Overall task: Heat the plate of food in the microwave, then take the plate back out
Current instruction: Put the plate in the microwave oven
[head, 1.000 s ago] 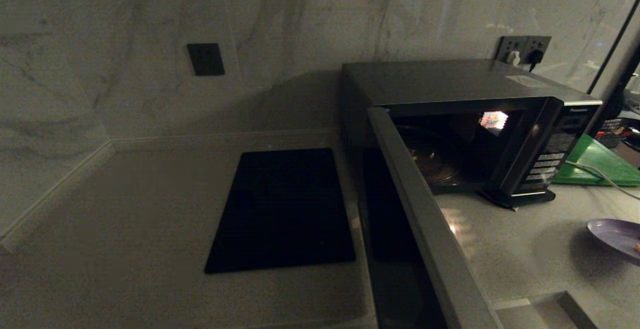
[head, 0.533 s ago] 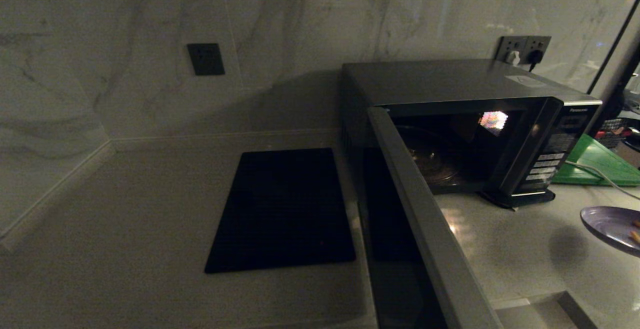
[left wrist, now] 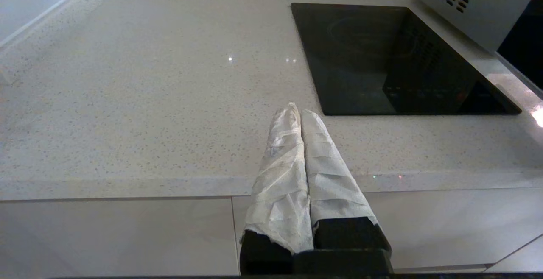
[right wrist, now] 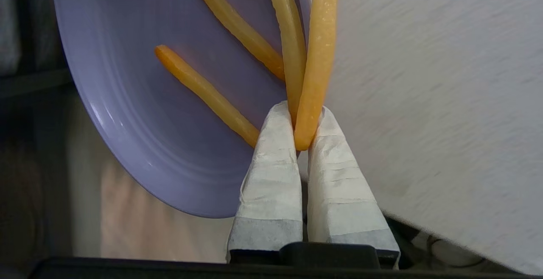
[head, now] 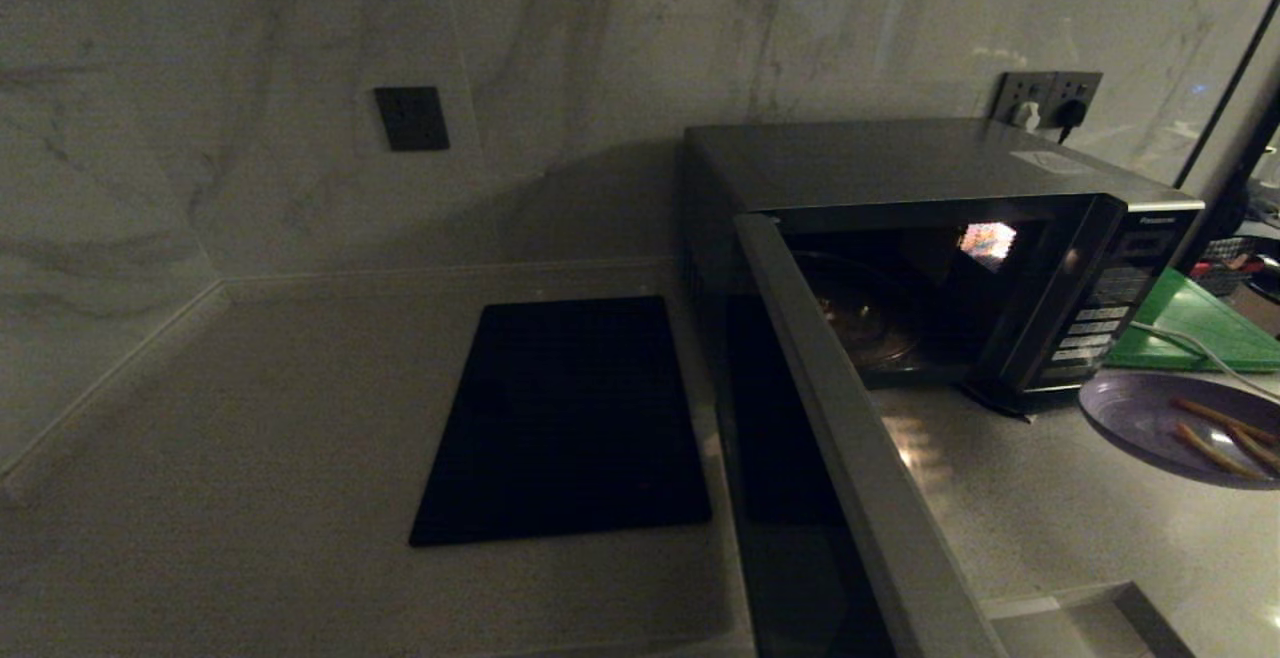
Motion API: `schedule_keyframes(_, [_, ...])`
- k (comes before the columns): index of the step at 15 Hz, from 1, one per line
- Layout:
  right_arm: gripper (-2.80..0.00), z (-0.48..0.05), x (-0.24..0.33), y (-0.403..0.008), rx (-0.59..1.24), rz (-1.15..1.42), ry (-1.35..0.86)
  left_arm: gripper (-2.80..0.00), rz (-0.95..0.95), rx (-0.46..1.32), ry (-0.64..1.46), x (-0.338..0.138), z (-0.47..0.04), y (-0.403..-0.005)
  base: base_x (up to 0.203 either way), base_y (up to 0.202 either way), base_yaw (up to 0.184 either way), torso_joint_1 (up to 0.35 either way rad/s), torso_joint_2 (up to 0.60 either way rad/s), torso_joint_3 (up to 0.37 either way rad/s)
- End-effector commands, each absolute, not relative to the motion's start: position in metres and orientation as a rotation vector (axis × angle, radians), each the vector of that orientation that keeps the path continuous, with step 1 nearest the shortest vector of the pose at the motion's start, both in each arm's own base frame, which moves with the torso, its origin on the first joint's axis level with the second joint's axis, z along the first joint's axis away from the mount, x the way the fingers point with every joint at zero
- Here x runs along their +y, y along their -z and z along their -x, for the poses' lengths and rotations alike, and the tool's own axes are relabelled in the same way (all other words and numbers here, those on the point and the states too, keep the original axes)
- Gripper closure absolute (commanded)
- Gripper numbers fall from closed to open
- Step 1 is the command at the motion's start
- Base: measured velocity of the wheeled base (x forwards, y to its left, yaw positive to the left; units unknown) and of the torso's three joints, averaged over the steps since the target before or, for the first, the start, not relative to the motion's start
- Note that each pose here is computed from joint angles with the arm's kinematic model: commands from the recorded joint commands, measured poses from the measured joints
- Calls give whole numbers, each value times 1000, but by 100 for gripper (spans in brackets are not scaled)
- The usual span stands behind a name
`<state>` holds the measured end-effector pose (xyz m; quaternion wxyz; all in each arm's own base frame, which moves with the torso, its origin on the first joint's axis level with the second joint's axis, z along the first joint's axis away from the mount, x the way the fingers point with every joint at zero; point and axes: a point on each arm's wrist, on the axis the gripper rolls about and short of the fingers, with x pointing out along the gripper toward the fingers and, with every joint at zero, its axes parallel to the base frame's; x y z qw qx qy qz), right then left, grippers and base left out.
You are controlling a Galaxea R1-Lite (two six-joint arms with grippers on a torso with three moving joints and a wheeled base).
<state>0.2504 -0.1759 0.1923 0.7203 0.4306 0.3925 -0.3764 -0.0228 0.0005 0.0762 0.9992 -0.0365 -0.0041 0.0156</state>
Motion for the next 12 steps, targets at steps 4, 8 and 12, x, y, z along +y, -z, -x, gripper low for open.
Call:
schedule_keyframes(4, [0,-258,-118,-206,908,-862,668,0,74,-7,-32,1,23,-76,0,0,0,0,0,0])
schedule_keyframes(8, [0,-261,-75,-211,958,-802,550,0,74,-7,-32,1,23,-76,0,0,0,0,0,0])
schedule_keyframes(12, [0,-265,-36,-216,986,-746,429,0,74,-7,-32,1,23,-76,0,0,0,0,0,0])
